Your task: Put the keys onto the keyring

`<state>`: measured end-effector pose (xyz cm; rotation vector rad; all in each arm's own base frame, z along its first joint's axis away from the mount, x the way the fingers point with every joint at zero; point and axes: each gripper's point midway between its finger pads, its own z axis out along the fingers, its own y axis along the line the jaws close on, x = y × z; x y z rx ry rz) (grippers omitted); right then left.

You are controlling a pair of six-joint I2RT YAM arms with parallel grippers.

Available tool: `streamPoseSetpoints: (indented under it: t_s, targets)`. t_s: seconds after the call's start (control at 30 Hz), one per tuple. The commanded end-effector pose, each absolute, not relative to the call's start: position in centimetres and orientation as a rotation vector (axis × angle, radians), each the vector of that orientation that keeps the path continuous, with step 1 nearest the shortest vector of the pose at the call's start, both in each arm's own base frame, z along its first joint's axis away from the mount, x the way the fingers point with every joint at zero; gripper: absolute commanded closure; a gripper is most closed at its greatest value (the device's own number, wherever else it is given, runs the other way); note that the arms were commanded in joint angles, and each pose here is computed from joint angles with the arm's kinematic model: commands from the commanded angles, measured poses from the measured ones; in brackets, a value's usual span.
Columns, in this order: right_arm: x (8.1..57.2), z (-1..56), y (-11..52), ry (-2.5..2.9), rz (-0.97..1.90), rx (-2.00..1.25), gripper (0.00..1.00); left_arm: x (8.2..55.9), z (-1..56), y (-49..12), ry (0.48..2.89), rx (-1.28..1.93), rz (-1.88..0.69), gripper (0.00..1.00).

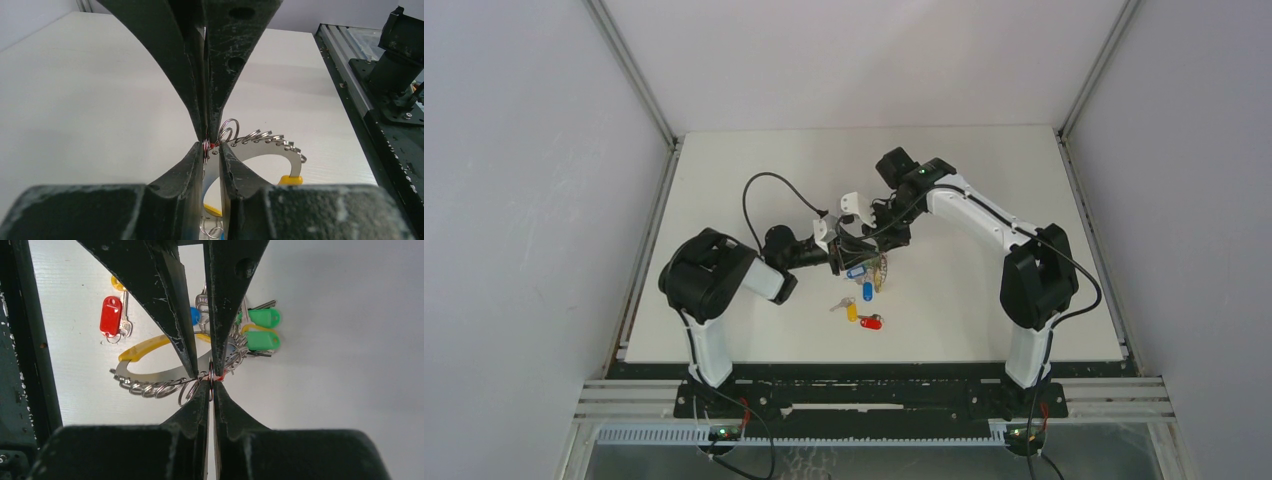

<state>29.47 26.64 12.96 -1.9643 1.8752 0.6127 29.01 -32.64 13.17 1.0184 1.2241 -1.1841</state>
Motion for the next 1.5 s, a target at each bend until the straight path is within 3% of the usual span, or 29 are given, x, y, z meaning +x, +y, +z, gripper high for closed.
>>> streamPoseSetpoints:
  t_s: [0.0,1.0,1.47]
  targets:
    - [29.3,15.7,27.7,1.756,0.608,-1.950,1.00,29.1,15.2,-32.5,1.149,1.022,-1.149,0.79]
    - [29.5,15.7,27.8,1.763,0.574,-1.952,1.00,29.8,15.4,-31.9,1.159,1.008,-1.153,0.79]
    - [29.4,16.1,28.3,1.737,0.577,-1.955,1.00,28.8,15.0,-33.4,1.154,1.037,-1.202,0.88]
